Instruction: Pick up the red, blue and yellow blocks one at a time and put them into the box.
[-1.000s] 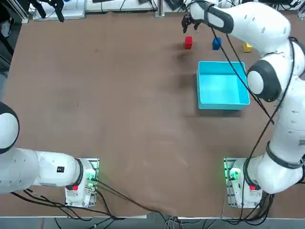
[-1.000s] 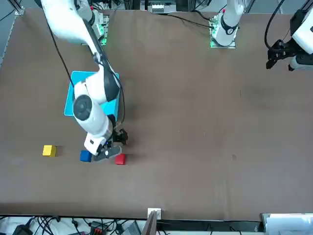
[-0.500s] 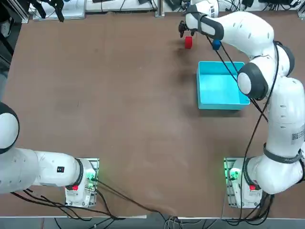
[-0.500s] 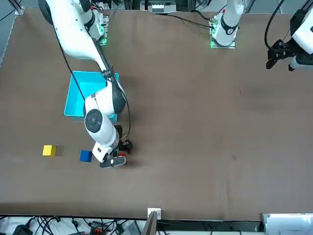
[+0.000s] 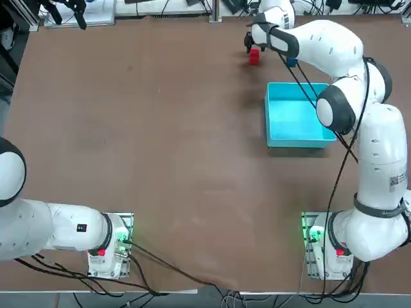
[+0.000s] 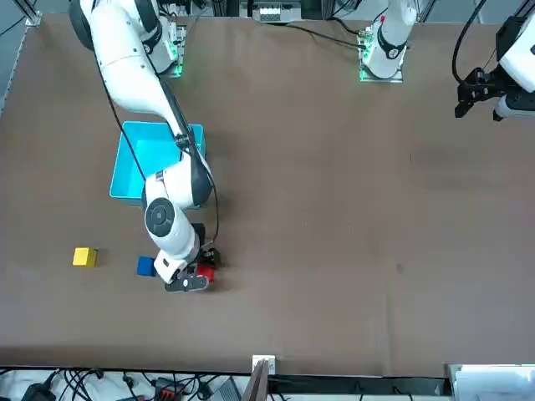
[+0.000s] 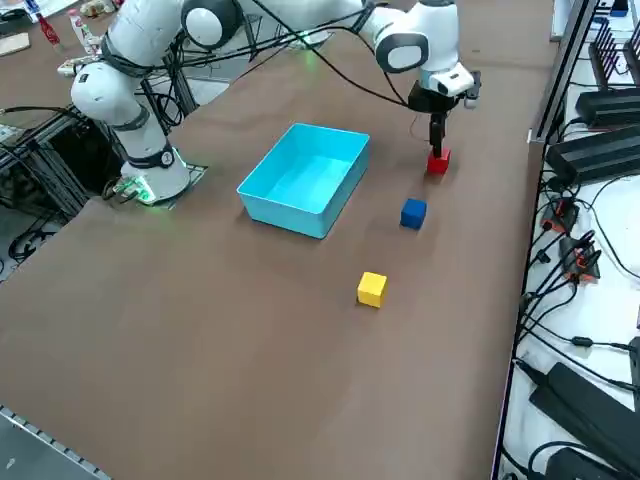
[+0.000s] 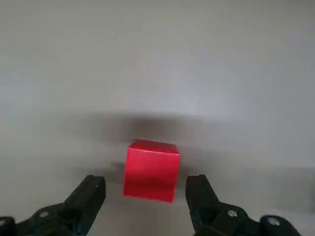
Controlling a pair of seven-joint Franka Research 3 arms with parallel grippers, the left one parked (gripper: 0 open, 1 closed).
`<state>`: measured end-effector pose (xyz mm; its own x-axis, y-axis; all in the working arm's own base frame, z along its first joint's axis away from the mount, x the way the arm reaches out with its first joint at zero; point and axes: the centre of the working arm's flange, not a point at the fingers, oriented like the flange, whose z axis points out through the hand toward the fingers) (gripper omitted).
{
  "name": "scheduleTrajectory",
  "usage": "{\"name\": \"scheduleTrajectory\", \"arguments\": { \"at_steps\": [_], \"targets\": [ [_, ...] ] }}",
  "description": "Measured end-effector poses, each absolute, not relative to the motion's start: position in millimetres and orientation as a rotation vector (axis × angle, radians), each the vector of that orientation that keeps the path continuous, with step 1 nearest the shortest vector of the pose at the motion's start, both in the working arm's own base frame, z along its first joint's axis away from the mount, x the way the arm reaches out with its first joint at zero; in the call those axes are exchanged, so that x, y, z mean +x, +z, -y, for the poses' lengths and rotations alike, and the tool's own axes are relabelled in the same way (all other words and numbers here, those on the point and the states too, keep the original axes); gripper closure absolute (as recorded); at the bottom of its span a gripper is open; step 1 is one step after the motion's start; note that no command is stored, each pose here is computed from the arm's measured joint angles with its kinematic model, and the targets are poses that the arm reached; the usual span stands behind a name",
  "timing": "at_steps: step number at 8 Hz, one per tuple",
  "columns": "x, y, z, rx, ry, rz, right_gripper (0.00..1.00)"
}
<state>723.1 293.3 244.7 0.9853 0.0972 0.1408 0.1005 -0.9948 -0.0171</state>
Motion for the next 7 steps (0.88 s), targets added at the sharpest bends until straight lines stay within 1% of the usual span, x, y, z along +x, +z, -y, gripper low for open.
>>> {"name": "scheduleTrajectory", "arguments": {
  "at_steps": [3, 7],
  "targets": [
    [721.4, 225.1, -301.3, -3.110, -0.248, 0.154, 0.00],
    [723.3, 204.5, -293.9, -3.126, -0.252, 0.138, 0.00]
  ]
}}
